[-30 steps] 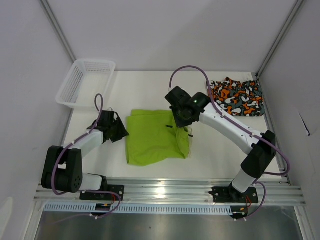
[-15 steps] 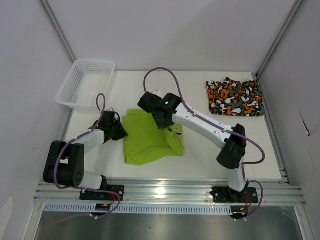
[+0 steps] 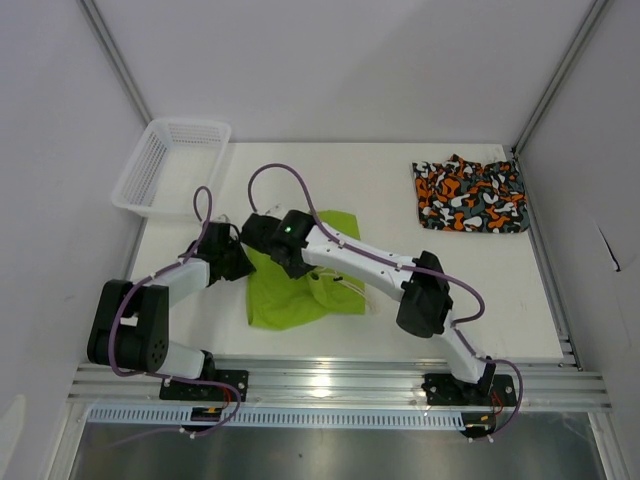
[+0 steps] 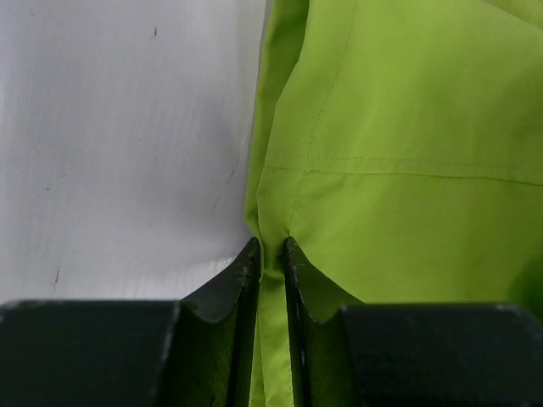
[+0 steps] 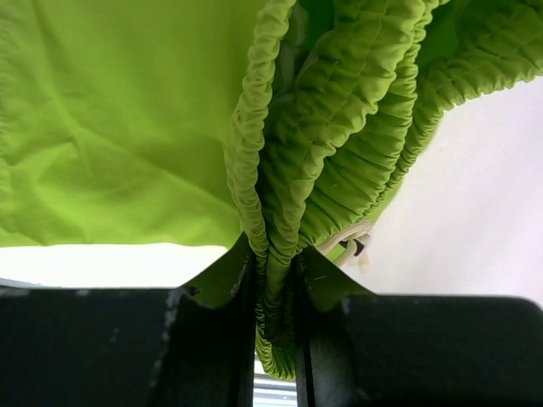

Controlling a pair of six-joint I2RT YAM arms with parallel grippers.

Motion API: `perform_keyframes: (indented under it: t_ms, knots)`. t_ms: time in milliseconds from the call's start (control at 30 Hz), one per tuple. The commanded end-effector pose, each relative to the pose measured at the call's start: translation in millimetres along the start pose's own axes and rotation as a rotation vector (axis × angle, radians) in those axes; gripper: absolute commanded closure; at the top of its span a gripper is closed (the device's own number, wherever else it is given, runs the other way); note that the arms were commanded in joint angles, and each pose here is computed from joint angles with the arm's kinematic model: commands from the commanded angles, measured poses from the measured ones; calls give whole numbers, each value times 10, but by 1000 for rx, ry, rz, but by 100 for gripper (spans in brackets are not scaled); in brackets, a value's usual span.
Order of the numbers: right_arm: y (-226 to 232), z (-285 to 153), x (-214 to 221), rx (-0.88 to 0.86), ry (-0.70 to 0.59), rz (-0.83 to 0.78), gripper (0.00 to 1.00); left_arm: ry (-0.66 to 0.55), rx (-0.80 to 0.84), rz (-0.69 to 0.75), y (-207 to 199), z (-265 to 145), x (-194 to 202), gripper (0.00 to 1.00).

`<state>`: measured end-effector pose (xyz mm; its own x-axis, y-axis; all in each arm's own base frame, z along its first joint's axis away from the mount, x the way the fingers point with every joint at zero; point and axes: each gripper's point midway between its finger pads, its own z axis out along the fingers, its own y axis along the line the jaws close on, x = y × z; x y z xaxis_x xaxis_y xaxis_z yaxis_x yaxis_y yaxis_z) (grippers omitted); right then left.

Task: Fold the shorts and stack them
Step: Fold the shorts

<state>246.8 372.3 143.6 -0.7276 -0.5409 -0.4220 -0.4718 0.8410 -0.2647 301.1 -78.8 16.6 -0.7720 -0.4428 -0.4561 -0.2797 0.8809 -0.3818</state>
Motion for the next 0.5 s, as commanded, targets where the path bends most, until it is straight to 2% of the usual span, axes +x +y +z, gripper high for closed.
perform_keyframes:
  t_ms: [0, 233, 367, 433, 467]
  knots:
    - [211, -2, -178, -46, -52, 29, 100, 6, -1, 22, 29, 20, 6, 80]
    - [431, 322, -189, -44, -24, 45, 99, 10, 0, 20, 37, 19, 30, 82]
    - [597, 439, -257, -76, -45, 106, 42, 9, 4, 18, 27, 13, 27, 82]
    - [789, 350, -373, -192, -95, 140, 32, 10, 2, 17, 35, 13, 35, 82]
    - [862, 275, -411, -250, -115, 143, 31, 12, 4, 17, 25, 15, 29, 82]
